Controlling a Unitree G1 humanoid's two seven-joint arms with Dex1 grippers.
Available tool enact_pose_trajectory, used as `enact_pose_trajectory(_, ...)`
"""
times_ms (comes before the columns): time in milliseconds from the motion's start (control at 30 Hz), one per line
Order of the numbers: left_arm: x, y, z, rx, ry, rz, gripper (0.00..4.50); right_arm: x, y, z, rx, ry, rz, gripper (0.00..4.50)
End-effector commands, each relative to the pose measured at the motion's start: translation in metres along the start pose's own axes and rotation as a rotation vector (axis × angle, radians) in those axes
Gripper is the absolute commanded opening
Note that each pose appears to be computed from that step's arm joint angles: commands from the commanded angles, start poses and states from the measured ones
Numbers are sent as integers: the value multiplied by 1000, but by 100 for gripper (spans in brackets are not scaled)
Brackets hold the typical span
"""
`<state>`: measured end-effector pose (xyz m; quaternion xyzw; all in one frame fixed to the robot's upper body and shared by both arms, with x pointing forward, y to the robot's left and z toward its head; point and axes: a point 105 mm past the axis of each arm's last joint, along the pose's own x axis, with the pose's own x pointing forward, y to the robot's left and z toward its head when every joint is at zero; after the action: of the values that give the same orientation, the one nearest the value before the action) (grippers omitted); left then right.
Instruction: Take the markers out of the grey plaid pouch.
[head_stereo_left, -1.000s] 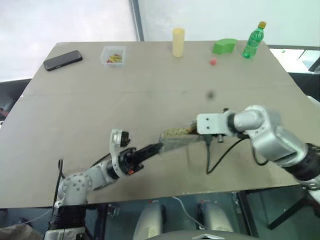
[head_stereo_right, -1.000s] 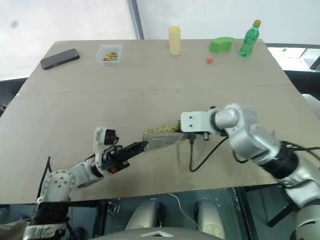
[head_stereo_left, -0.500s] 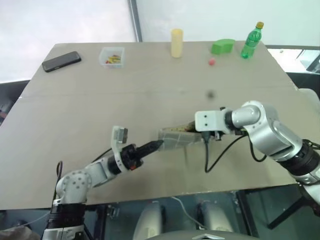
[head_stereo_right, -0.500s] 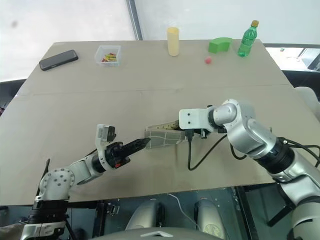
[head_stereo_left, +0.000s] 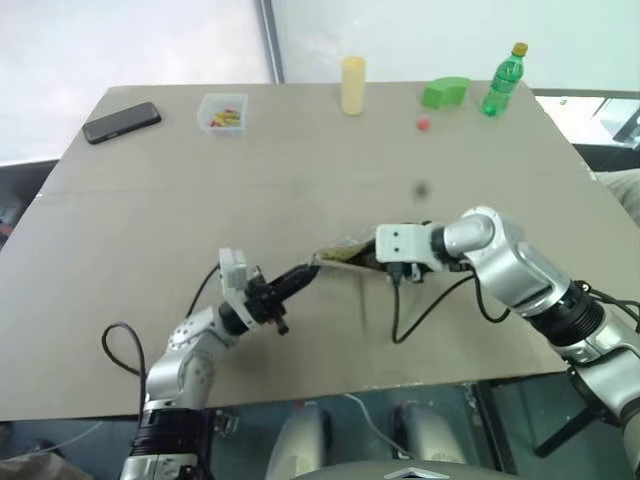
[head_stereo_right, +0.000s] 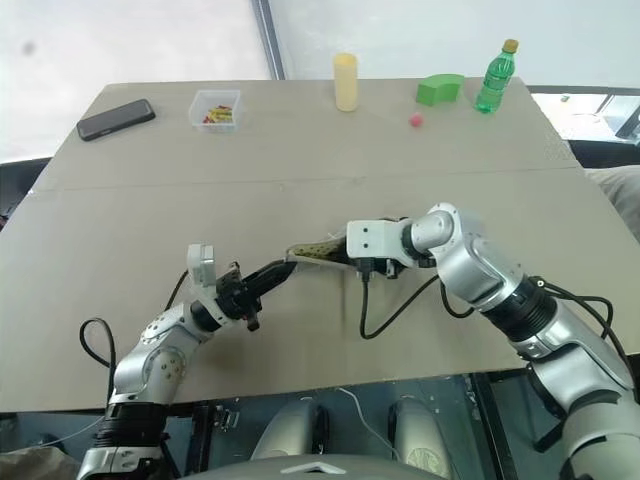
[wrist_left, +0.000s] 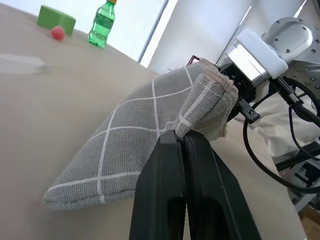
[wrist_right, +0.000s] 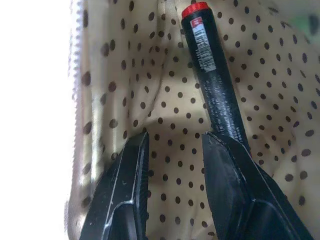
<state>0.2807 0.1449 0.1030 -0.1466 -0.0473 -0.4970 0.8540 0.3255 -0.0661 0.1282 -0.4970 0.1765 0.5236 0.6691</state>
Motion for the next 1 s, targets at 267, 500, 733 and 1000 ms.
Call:
enact_pose_trajectory(267,27,-3,38,439,-67,-116,0,-77,3,-18,-33,54,80,170)
enact_pose_trajectory(500,35,-7,45,500,-55,-158,0,-95,-6,-18,-41,59,31,170)
enact_pose_trajectory(733,27,-57,64,-182,-51,-379,0,-117,-20,1,-41,-9,-32,170)
enact_pose_trajectory(1000,19,-51,65,-423,-72,-320,0,-179,-21,29,22,-127,-58,170)
